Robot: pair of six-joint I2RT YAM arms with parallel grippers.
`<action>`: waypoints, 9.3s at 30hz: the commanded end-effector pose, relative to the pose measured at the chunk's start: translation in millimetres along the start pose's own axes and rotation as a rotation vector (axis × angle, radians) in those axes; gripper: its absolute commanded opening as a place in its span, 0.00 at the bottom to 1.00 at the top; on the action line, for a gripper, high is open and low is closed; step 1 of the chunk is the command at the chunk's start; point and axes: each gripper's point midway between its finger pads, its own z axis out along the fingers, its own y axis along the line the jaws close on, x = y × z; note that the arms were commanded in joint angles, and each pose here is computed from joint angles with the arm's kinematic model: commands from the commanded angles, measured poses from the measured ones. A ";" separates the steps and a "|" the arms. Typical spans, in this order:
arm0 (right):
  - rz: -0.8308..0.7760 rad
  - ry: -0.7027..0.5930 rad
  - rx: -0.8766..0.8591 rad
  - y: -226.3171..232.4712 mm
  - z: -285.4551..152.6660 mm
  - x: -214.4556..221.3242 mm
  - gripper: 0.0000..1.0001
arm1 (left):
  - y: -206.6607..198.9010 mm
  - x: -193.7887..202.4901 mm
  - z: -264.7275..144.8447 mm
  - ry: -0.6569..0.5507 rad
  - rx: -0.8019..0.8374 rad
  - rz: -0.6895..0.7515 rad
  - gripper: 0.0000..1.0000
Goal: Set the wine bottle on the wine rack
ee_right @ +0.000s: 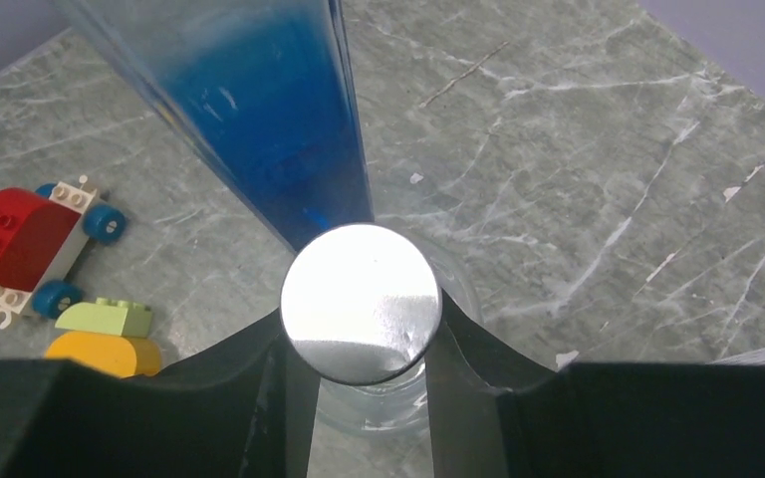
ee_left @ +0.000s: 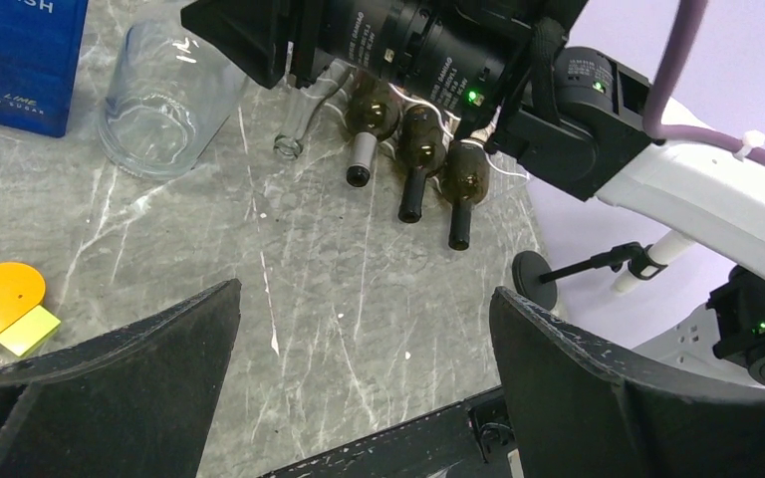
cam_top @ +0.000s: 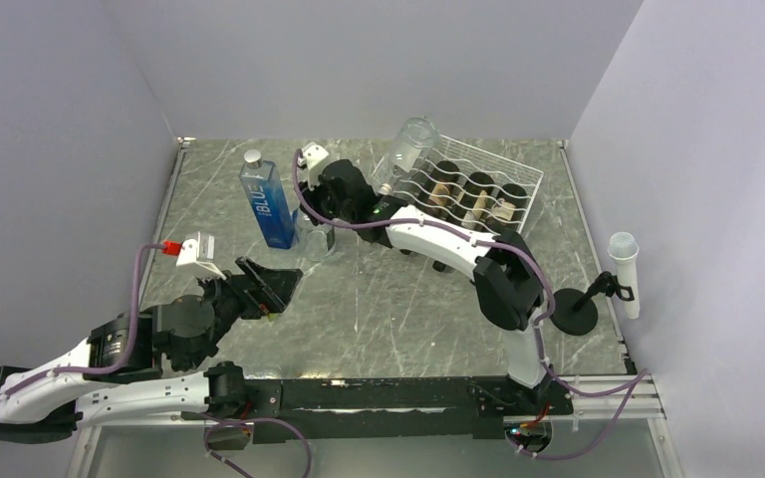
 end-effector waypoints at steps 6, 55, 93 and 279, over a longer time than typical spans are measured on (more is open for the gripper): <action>0.025 -0.149 0.074 -1.8 -76.7 -49.3 0.00 | -25.2 4.6 5.9 0.007 0.086 0.005 0.99; 0.017 0.488 0.002 25.4 -261.5 107.0 0.72 | -30.2 46.4 26.8 0.077 0.089 0.123 0.99; -0.209 0.368 0.188 -15.9 -287.5 29.1 0.00 | -23.5 39.6 21.4 0.058 0.097 0.114 0.99; 0.669 0.093 0.546 -135.9 -236.7 58.3 0.95 | -37.1 30.0 7.5 0.092 0.166 0.076 0.99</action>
